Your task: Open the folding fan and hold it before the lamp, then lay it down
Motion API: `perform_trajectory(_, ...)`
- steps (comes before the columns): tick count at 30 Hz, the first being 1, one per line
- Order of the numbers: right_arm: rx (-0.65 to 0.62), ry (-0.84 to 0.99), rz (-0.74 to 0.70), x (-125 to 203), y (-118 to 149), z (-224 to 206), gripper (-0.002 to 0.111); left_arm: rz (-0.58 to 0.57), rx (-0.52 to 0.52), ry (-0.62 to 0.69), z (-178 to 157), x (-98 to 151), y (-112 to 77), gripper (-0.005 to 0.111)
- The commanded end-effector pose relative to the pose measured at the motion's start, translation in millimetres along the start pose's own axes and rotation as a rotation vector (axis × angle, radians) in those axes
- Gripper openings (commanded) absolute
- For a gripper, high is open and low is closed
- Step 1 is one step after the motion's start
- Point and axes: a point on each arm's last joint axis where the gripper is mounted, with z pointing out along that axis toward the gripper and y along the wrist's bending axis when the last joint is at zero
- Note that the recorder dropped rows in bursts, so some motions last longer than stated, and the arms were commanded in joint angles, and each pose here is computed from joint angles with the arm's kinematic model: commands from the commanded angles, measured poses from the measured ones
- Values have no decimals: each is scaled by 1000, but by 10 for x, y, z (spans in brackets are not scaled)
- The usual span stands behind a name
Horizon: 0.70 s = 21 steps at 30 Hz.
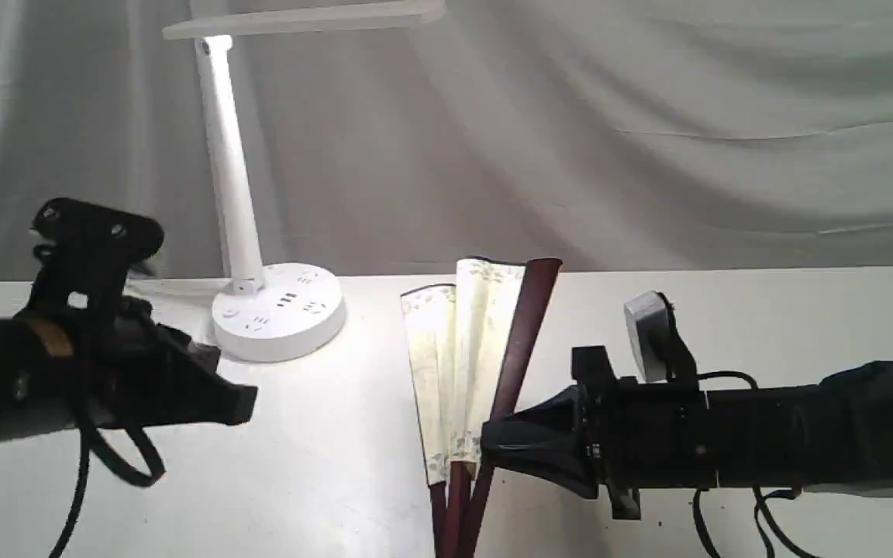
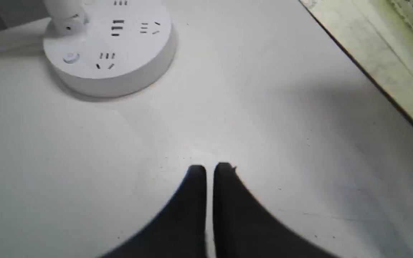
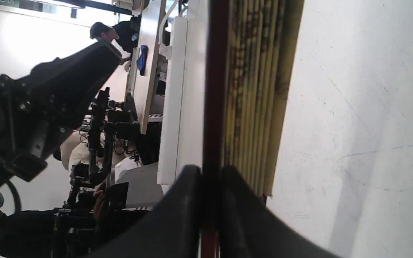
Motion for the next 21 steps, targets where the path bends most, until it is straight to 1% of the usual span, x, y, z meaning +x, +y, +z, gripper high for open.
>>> perform_trajectory(1,-25,1,-12,3,53,-21,0,-50,-52,-157,-67,142,46,0)
perform_trajectory(3,-26,3,-13,6,55,-16,0,-94,-57,-190,-72,249,52,0)
perform_trajectory(5,-26,5,-14,9,56,-11,0,-110,-43,-232,-80,350,39,0)
perform_trajectory(9,-26,5,-21,9,56,-11,0,-40,42,-350,-127,426,-47,0)
perform_trajectory(10,-26,5,-21,9,56,-11,0,-43,56,-369,-132,424,-58,0)
perform_trajectory(12,-26,5,-21,9,56,-11,0,-87,70,-362,-106,447,-64,2)
perform_trajectory(13,-26,5,-21,9,56,-11,0,-140,75,-348,-77,470,-62,3)
perform_trajectory(16,-26,5,-21,9,56,-11,0,-323,98,-293,34,555,-61,15)
perform_trajectory(17,-26,5,-21,9,56,-11,0,-401,117,-265,82,591,-72,23)
perform_trajectory(19,-26,5,-21,9,56,-11,0,-474,163,-209,180,647,-113,34)
perform_trajectory(20,-26,5,-21,9,56,-11,0,-481,205,-172,244,668,-157,41)
perform_trajectory(21,-26,5,-21,9,56,-11,0,-493,239,-151,273,676,-188,44)
